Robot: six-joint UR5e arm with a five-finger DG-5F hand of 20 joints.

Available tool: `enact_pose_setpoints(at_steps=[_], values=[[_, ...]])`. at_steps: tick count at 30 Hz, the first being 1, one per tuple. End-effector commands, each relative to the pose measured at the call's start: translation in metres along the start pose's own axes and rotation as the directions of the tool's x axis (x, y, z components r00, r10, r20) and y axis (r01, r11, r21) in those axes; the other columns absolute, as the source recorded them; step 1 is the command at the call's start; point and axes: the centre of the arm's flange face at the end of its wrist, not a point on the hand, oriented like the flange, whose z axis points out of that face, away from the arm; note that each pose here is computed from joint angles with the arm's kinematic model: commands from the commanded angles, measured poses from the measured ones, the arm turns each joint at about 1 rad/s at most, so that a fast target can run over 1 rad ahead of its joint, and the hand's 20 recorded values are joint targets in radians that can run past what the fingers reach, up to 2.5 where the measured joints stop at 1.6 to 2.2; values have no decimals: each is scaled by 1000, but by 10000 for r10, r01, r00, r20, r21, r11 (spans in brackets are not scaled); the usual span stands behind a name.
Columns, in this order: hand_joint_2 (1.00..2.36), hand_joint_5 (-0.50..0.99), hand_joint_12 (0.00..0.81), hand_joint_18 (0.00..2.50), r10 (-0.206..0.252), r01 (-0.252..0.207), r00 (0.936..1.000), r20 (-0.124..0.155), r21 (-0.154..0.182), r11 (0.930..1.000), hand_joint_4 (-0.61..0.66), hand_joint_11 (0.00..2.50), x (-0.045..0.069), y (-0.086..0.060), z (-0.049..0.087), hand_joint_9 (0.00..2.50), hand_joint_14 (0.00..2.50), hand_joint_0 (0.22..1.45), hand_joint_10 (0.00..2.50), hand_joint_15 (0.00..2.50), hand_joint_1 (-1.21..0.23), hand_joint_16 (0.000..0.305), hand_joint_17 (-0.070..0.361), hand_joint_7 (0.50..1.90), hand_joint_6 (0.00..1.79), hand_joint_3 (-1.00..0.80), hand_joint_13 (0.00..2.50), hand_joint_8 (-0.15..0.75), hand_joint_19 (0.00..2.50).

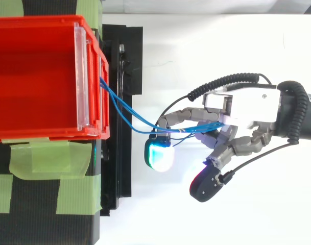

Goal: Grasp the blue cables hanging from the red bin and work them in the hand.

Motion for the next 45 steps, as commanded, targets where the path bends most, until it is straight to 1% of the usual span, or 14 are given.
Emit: enact_pose_setpoints(at_steps=[1, 24, 26, 27, 28, 30, 33, 34, 35, 38, 44, 45], values=[[1002, 53, 706, 2500, -1, 1, 10000, 0, 2, 10000, 140, 2500, 0, 0, 0, 1706, 2500, 771, 2500, 2148, -587, 210, 158, 1191, 372, -940, 2097, 580, 766], [1003, 61, 706, 2500, -1, 1, 10000, 0, 2, 10000, 130, 2500, 0, 0, 0, 1706, 2500, 790, 2500, 2148, -591, 210, 158, 1210, 350, -908, 2097, 580, 766], [1005, 62, 706, 2500, -1, 1, 10000, 0, 2, 10000, 128, 2500, 0, 0, 0, 1706, 2500, 799, 2500, 2148, -593, 210, 158, 1216, 347, -860, 2097, 580, 766], [1005, 63, 706, 2500, -5, 5, 10000, 27, 24, 10000, 127, 2500, 0, 0, 0, 1706, 2500, 800, 2500, 2148, -592, 210, 158, 1212, 350, -854, 2097, 580, 766], [1007, 63, 706, 2500, -9, 9, 10000, -7, 31, 10000, 125, 2500, 0, 0, 0, 1706, 2500, 804, 2500, 2148, -592, 210, 158, 1217, 354, -834, 2097, 580, 766], [1007, 62, 706, 2500, -53, 53, 10000, -14, 196, 9998, 122, 2500, 0, -2, -2, 1706, 2500, 805, 2500, 2148, -592, 210, 158, 1215, 358, -822, 2097, 580, 766], [1007, 60, 706, 2500, -83, 82, 10000, 14, 342, 9994, 119, 2500, -6, -5, -3, 1706, 2500, 808, 2500, 2148, -591, 210, 158, 1220, 362, -823, 2097, 580, 766], [1007, 59, 706, 2500, -83, 82, 10000, 14, 342, 9994, 120, 2500, -6, -5, -3, 1706, 2500, 809, 2500, 2148, -592, 210, 158, 1220, 365, -823, 2097, 580, 766], [1007, 59, 706, 2500, -90, 92, 9999, -49, 341, 9994, 127, 2500, -2, -4, -4, 1706, 2500, 809, 2500, 2148, -592, 210, 158, 1217, 367, -822, 2097, 580, 766], [1007, 58, 706, 2500, -92, 94, 9999, -79, 333, 9994, 124, 2500, 0, -4, -4, 1706, 2500, 810, 2500, 2148, -592, 210, 158, 1214, 371, -827, 2097, 580, 766], [1007, 58, 706, 2500, -93, 95, 9999, -49, 340, 9994, 127, 2500, 0, -4, -4, 1706, 2500, 811, 2500, 2148, -592, 210, 158, 1210, 375, -830, 2097, 580, 766], [1006, 57, 706, 2500, -109, 111, 9999, -63, 398, 9991, 122, 2500, -1, -4, -4, 1706, 2500, 811, 2500, 2148, -592, 210, 158, 1212, 375, -831, 2097, 580, 766]])
